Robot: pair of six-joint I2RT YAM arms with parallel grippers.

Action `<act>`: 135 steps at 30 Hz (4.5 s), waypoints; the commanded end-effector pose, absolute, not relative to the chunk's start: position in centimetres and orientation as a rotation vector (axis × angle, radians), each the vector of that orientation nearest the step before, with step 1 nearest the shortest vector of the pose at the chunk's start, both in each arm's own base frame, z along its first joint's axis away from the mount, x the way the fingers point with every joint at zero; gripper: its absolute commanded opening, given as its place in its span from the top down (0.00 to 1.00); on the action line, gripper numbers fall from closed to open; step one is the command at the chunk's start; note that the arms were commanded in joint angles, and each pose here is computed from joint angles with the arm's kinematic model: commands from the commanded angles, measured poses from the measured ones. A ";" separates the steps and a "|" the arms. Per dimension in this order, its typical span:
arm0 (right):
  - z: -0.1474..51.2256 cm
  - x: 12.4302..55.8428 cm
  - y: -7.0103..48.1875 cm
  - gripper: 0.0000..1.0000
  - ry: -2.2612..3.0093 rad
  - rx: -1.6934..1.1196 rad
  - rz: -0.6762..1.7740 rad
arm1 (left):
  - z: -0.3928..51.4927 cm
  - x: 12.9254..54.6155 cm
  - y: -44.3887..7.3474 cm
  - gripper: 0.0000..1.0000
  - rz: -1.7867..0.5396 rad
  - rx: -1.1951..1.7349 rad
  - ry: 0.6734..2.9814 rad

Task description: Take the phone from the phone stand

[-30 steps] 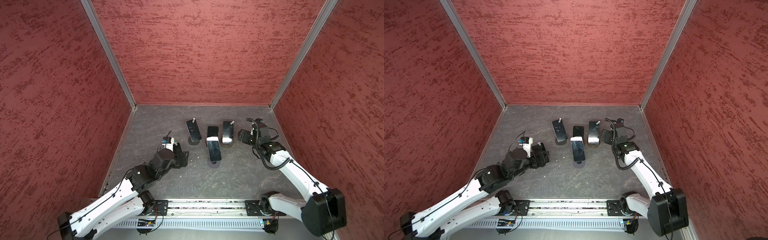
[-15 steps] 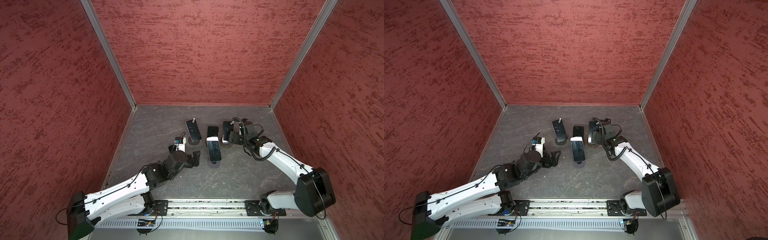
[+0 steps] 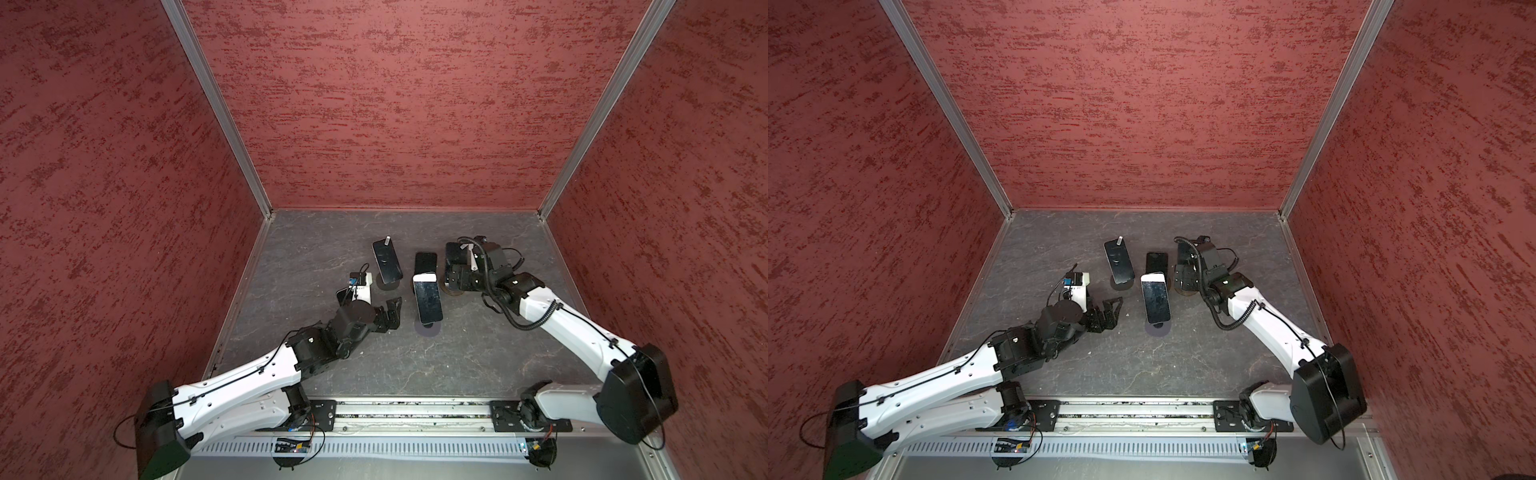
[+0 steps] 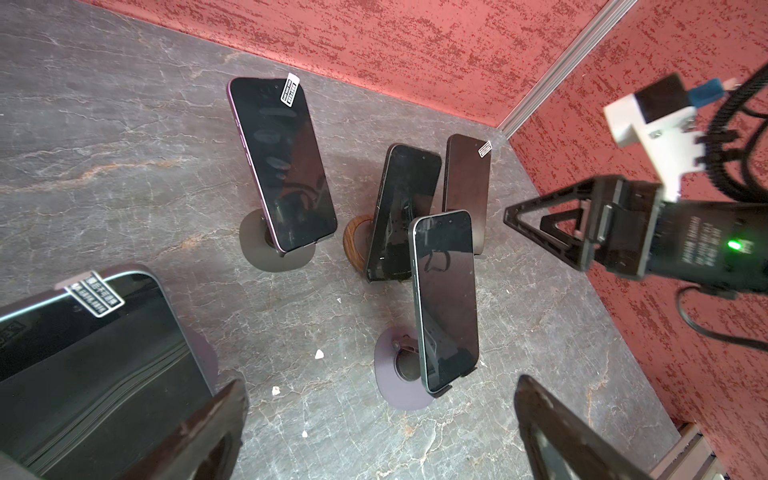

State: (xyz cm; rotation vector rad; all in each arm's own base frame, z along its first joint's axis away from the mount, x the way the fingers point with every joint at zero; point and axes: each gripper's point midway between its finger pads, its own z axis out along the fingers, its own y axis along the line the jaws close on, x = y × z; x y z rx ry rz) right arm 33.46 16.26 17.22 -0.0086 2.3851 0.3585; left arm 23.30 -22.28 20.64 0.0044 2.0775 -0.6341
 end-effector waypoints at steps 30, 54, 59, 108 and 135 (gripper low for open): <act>14.2 29.5 26.2 0.01 2.455 -0.294 0.158 | 20.6 24.1 -20.2 0.00 -0.624 -0.056 2.060; 11.4 29.4 26.0 0.17 2.474 -0.317 0.103 | 20.1 24.6 -20.0 0.01 -0.642 -0.071 2.073; 10.9 29.4 25.9 0.20 2.476 -0.322 0.095 | 20.1 24.6 -20.1 0.01 -0.649 -0.075 2.073; 18.9 30.0 18.9 0.42 2.373 -0.061 0.076 | 20.0 24.9 -20.5 0.01 -0.663 -0.069 2.066; 5.4 25.3 15.6 0.39 2.744 0.080 0.126 | 20.0 25.4 -20.4 0.01 -0.699 -0.088 2.052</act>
